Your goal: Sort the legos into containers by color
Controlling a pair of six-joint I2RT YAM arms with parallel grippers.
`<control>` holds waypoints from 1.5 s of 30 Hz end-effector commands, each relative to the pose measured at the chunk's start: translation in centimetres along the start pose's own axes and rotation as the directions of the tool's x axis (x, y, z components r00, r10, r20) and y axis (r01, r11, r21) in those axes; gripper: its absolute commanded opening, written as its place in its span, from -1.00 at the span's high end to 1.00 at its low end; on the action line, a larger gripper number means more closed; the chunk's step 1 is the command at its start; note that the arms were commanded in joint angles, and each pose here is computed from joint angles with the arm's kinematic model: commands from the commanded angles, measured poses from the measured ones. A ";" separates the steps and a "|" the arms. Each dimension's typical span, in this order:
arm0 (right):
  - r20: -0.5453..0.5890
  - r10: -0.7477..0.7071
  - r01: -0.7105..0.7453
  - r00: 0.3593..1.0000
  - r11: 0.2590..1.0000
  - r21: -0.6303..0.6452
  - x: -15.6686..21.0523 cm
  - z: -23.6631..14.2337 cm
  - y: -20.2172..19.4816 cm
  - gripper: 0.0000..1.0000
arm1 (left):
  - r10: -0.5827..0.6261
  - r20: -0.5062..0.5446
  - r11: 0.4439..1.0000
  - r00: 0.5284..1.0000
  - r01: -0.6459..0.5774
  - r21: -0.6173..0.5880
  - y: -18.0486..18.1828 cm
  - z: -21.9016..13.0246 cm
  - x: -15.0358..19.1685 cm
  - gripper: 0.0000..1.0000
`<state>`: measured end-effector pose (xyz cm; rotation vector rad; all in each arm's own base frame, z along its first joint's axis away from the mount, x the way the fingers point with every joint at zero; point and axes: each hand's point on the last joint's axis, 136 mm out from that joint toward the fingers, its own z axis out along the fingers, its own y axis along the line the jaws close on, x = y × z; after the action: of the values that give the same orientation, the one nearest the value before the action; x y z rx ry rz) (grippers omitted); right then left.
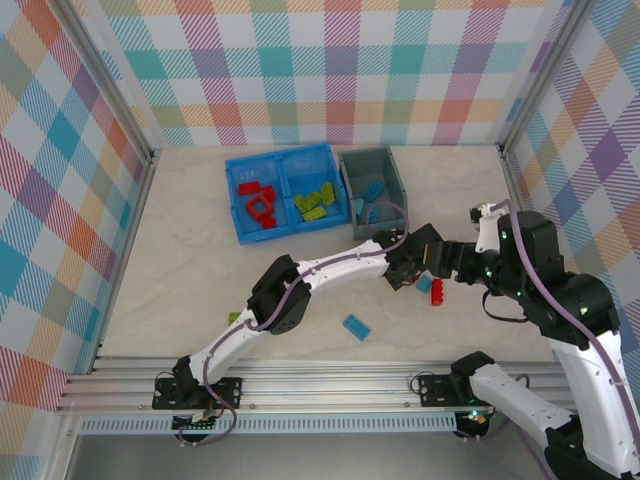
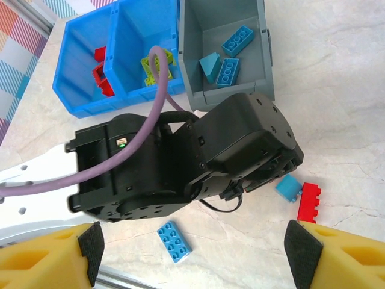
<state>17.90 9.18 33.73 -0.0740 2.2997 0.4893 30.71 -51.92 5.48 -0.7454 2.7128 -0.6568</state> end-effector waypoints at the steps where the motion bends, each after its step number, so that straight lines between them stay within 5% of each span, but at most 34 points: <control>1: -0.012 0.023 -0.023 1.000 1.000 -0.020 0.4 -0.1 0.3 -0.59 | -0.037 0.022 0.997 0.999 0.038 -0.062 1.4 0.9 -1.0 -0.48; 9: 0.007 0.038 -0.038 0.999 0.999 -0.008 0.4 -0.2 0.0 -0.56 | -0.052 -0.001 0.995 0.999 0.051 -0.087 2.0 2.6 -0.7 0.01; 16: -0.008 0.039 -0.039 0.999 0.999 -0.013 0.8 0.4 -0.1 -0.55 | -0.030 0.035 0.998 0.999 0.032 -0.061 1.4 0.0 -1.6 0.56; 23: -0.035 -0.027 0.019 0.999 0.975 -0.220 1.2 -0.6 3.6 -0.53 | -0.009 0.208 0.998 0.978 0.021 -0.056 5.2 -9.8 -6.3 0.57; 29: -0.124 -0.094 0.017 0.988 0.856 -0.516 2.2 -1.7 8.9 -0.52 | 0.041 0.296 0.995 0.954 -0.011 -0.104 11.8 -17.8 -12.4 0.56; 33: -0.169 -0.091 -0.010 0.981 0.857 -0.516 2.8 1.5 8.8 -0.44 | 0.128 0.336 0.981 0.933 -0.069 -0.184 15.3 -21.6 -17.8 0.55; 38: -0.166 -0.255 0.159 0.952 0.882 -0.443 4.5 6.6 10.7 -0.47 | 0.201 0.369 0.956 0.908 -0.100 -0.275 18.5 -23.0 -24.9 0.54; 45: -0.102 -0.316 0.246 0.943 0.872 -0.424 5.9 12.5 13.9 -0.47 | 0.304 0.321 0.941 0.897 -0.230 -0.249 18.1 -18.6 -32.0 0.47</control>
<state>17.06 25.65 24.74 -0.7135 2.4139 0.8621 40.49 -13.49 17.59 -0.6710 2.4616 -0.1115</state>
